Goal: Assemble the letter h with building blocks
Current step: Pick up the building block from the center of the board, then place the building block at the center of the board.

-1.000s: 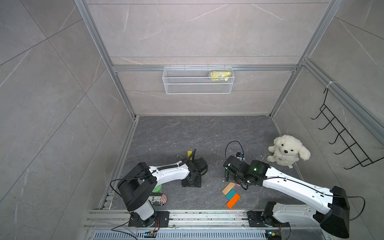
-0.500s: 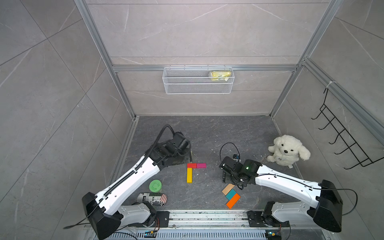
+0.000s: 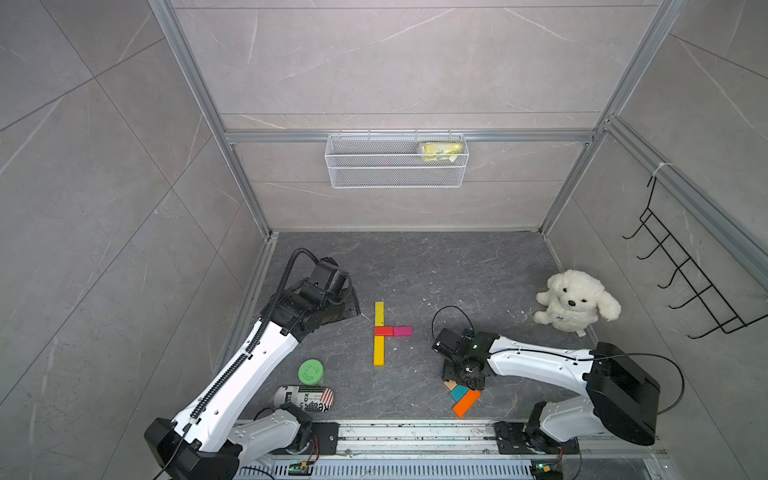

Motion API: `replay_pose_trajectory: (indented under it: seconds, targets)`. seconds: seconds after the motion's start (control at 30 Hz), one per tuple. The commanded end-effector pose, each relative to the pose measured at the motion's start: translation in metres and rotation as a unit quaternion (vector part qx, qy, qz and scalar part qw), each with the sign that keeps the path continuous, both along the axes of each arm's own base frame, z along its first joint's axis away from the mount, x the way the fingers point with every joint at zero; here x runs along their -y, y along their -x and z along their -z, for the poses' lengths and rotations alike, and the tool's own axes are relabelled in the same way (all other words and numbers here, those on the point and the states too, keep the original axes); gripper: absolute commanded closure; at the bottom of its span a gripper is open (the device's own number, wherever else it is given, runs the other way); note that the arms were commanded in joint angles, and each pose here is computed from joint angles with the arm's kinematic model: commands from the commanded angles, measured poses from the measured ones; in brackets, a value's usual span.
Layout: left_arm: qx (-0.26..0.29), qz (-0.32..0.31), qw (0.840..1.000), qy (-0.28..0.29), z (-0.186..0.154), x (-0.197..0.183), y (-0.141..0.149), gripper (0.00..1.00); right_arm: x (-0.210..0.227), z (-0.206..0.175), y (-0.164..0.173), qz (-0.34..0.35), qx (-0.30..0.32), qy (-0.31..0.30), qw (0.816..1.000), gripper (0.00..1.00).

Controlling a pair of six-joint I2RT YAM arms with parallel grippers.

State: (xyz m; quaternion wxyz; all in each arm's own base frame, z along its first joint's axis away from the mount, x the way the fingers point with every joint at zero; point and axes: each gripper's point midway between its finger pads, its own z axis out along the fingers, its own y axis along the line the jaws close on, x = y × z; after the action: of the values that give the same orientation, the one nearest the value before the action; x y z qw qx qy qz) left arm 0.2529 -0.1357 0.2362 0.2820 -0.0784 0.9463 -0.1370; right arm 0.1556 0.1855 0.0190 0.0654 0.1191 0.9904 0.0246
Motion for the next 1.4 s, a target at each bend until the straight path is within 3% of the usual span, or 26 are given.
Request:
replay_pose_trajectory:
  seconds: [0.0, 0.2, 0.3, 0.37, 0.43, 0.53, 0.7, 0.93, 0.97, 1.03, 1.1, 1.27, 1.37]
  targets:
    - [0.019, 0.012, 1.0, 0.018, -0.01, 0.001, 0.004, 0.38, -0.017, 0.007, -0.011, -0.021, 0.013, -0.019, 1.0, 0.33]
    - [0.017, 0.013, 1.0, 0.02, -0.008, 0.001, 0.005, 0.38, -0.023, 0.016, -0.018, -0.055, 0.007, 0.001, 0.998, 0.35]
    - [0.013, 0.013, 1.0, 0.021, -0.004, 0.002, 0.005, 0.38, -0.033, 0.015, -0.024, -0.071, 0.005, 0.001, 0.997, 0.54]
    - [0.011, 0.012, 1.0, 0.02, -0.001, 0.002, 0.005, 0.38, -0.038, 0.014, -0.025, -0.09, -0.001, 0.006, 0.996, 0.75]
    - [0.008, 0.01, 1.0, 0.018, 0.003, 0.0, 0.006, 0.38, -0.042, 0.003, -0.027, -0.104, 0.006, 0.015, 0.994, 0.9]
    - [0.003, 0.001, 1.0, 0.013, 0.009, -0.003, 0.007, 0.39, -0.062, -0.019, -0.028, -0.136, 0.029, -0.008, 0.99, 0.92]
    - [-0.012, -0.015, 1.0, 0.008, 0.022, -0.007, 0.008, 0.39, -0.095, -0.022, -0.024, -0.162, -0.001, -0.035, 0.986, 0.93]
    - [-0.014, -0.018, 1.0, 0.011, 0.024, -0.008, 0.009, 0.39, -0.126, -0.012, -0.045, -0.184, -0.004, -0.012, 0.983, 0.85]
    - [-0.015, -0.019, 1.0, 0.01, 0.025, -0.009, 0.009, 0.39, -0.128, -0.011, -0.048, -0.187, -0.004, -0.01, 0.982, 0.8]
    - [-0.017, -0.019, 1.0, 0.007, 0.027, -0.011, 0.01, 0.39, -0.131, -0.009, -0.05, -0.189, -0.008, -0.004, 0.982, 0.58]
    - [-0.02, -0.02, 1.0, 0.006, 0.029, -0.011, 0.011, 0.39, -0.127, -0.009, -0.048, -0.184, -0.011, 0.0, 0.983, 0.48]
    - [-0.023, -0.02, 1.0, 0.006, 0.035, -0.012, 0.013, 0.39, -0.119, -0.005, -0.035, -0.179, -0.023, -0.005, 0.984, 0.41]
    - [-0.027, -0.019, 0.999, 0.007, 0.037, -0.011, 0.012, 0.39, -0.12, -0.003, -0.03, -0.192, -0.031, 0.001, 0.981, 0.32]
